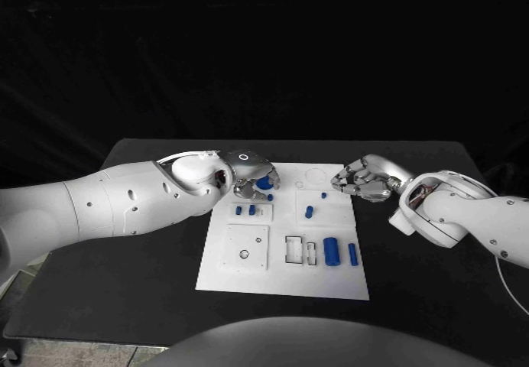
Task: Assemble the parts on the task board
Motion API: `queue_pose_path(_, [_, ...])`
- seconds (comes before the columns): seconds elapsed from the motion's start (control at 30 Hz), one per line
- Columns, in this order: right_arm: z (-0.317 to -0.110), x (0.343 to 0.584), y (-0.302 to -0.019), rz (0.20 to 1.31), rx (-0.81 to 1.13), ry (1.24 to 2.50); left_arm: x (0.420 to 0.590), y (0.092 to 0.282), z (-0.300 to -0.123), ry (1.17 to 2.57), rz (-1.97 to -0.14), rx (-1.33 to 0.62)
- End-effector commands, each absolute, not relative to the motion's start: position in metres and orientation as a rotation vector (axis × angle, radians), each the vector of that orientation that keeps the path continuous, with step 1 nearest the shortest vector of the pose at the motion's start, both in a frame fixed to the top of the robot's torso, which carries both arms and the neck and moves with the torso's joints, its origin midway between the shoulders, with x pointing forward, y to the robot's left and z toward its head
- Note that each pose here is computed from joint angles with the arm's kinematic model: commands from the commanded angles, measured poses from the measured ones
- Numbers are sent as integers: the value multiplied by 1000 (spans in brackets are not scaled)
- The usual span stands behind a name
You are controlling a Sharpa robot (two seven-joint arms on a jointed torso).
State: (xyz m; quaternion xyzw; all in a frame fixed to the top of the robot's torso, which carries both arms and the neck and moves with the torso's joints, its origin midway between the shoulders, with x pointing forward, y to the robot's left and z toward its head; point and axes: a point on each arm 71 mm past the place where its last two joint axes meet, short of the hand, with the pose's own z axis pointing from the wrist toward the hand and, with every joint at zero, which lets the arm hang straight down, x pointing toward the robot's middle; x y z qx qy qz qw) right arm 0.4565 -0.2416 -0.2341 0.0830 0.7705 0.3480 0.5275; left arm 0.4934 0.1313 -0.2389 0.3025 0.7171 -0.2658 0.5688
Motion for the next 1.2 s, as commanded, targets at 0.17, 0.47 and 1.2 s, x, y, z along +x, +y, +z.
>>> queue_pose_path(0.17, [-236, 456, -240, 835, 194, 1865, 496, 125, -244, 1706, -602, 744])
queue_pose_path(0.47, [-236, 456, -240, 835, 193, 1872, 499, 122, -253, 1728, -588, 746])
queue_pose_path(1.2, [-237, 455, -239, 839, 190, 1876, 507, 119, -270, 1763, -564, 741])
